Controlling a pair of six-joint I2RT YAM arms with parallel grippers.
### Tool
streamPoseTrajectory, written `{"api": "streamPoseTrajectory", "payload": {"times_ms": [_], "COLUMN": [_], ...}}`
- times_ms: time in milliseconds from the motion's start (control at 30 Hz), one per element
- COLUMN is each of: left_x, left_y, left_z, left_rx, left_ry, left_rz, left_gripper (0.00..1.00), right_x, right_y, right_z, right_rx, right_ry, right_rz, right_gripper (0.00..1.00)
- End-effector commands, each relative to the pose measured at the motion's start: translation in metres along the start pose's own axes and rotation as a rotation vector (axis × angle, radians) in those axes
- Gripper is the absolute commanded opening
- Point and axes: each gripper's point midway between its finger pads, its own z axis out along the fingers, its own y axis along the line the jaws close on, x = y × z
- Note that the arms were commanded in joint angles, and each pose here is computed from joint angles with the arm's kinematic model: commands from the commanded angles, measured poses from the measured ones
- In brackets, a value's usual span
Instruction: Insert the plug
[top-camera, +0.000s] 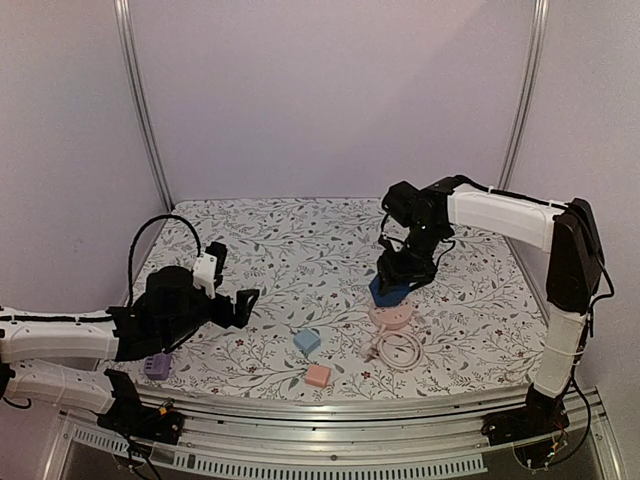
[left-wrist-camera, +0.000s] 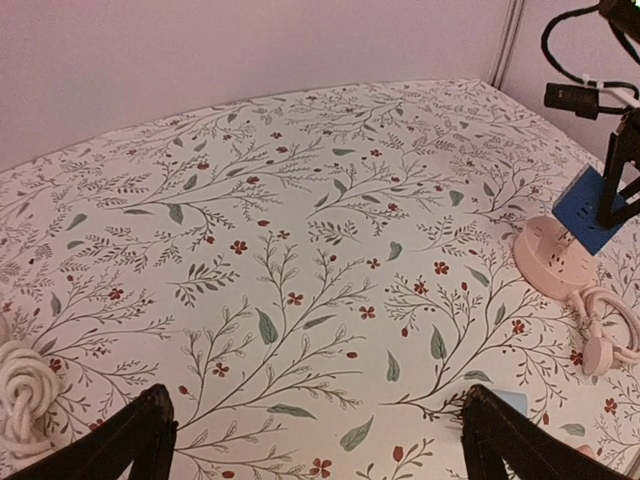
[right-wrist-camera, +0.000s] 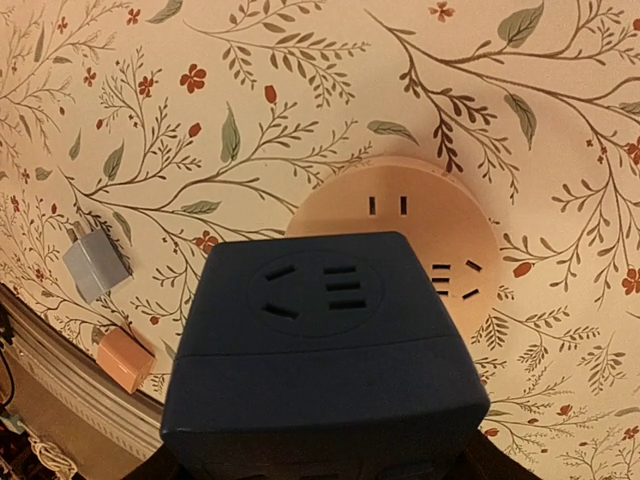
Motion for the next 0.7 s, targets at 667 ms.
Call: {"api": "streamPoseTrajectory", "payload": {"times_ms": [667], "left_x": [0.008], "left_y": [0.002], "left_z": [0.0], "left_rx": [0.015], "left_ry": [0.012], "left_rz": [-0.007], "left_gripper": [1.0], "right_x": [0.014], "right_y": [-0.004], "right_z": [0.023], "right_rx": [0.068], "right_ry": [0.062], "right_rz": [-0.087], "right_gripper": [0.0]}}
